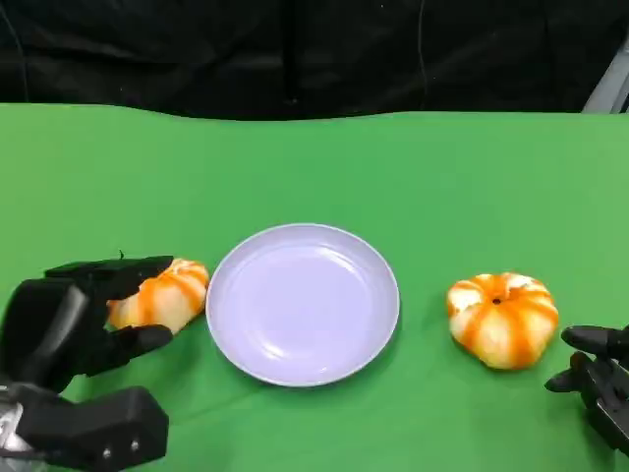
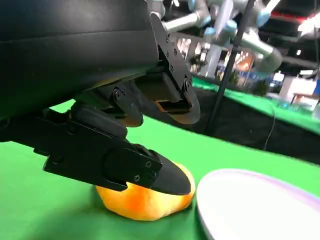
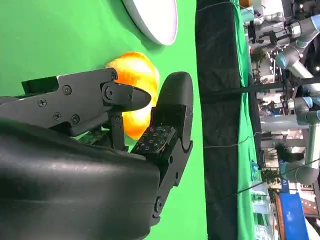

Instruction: Grasp the bread from the table and place it into the plate.

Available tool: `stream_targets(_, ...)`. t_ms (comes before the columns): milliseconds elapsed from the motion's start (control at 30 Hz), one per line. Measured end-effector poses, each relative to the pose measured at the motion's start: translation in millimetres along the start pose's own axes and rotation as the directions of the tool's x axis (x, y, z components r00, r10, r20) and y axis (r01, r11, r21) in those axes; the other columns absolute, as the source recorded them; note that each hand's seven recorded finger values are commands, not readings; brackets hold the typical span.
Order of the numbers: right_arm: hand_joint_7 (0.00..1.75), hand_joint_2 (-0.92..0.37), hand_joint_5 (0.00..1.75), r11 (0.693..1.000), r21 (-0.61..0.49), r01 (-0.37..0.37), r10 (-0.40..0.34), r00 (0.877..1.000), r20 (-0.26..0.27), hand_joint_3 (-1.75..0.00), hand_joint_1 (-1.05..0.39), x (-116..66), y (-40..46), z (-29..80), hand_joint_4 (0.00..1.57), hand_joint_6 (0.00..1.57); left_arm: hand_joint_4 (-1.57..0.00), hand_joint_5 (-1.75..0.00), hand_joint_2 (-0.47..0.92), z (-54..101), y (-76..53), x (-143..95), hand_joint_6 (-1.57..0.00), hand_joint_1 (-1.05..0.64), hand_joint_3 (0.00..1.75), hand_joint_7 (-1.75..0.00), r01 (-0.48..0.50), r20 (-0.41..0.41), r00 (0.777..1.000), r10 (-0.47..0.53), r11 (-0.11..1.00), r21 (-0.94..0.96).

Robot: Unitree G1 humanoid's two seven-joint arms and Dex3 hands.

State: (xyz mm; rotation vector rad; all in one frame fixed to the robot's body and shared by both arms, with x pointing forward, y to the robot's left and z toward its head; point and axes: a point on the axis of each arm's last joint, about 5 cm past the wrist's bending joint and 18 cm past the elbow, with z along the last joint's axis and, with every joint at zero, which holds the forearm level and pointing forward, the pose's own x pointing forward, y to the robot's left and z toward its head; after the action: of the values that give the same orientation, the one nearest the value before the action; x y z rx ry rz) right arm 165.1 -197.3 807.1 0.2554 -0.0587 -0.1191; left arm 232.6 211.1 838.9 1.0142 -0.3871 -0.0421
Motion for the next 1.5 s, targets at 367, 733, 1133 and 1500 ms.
stream_targets(367,0.74,-0.92,1.35,1.0,0.0,0.005,-0.005,1.0,0.002,-0.41,-0.05,-0.1,0.5,0.2,0.68,0.87,-0.53,0.0,0.92,1.2,-3.0,12,-0.61,-0.82,0.12,0.0,0.168,-0.036,0.985,-0.166,0.984,0.057)
stream_targets(733,0.71,-0.92,1.29,1.0,0.003,0.004,-0.004,1.0,0.008,-0.37,-0.08,0.0,1.1,0.8,0.71,0.89,-0.5,-0.01,0.92,1.8,-8.6,18,-0.56,-0.86,0.21,0.0,0.288,-0.1,0.955,-0.278,0.953,0.1)
stream_targets(1133,0.67,-0.92,1.26,1.0,0.004,0.004,-0.004,1.0,0.014,-0.35,-0.09,0.1,0.9,1.9,0.74,0.92,-0.51,-0.01,0.92,2.6,-12.4,21,-0.57,-0.73,0.2,0.0,0.318,-0.118,0.945,-0.306,0.943,0.097)
stream_targets(1500,0.66,-0.92,1.25,1.0,0.003,0.006,-0.006,1.0,0.012,-0.35,-0.08,-0.3,0.8,1.8,0.74,0.93,-0.53,-0.01,0.92,1.9,-14.2,19,-0.58,-0.62,0.2,0.0,0.311,-0.129,0.946,-0.299,0.946,0.086)
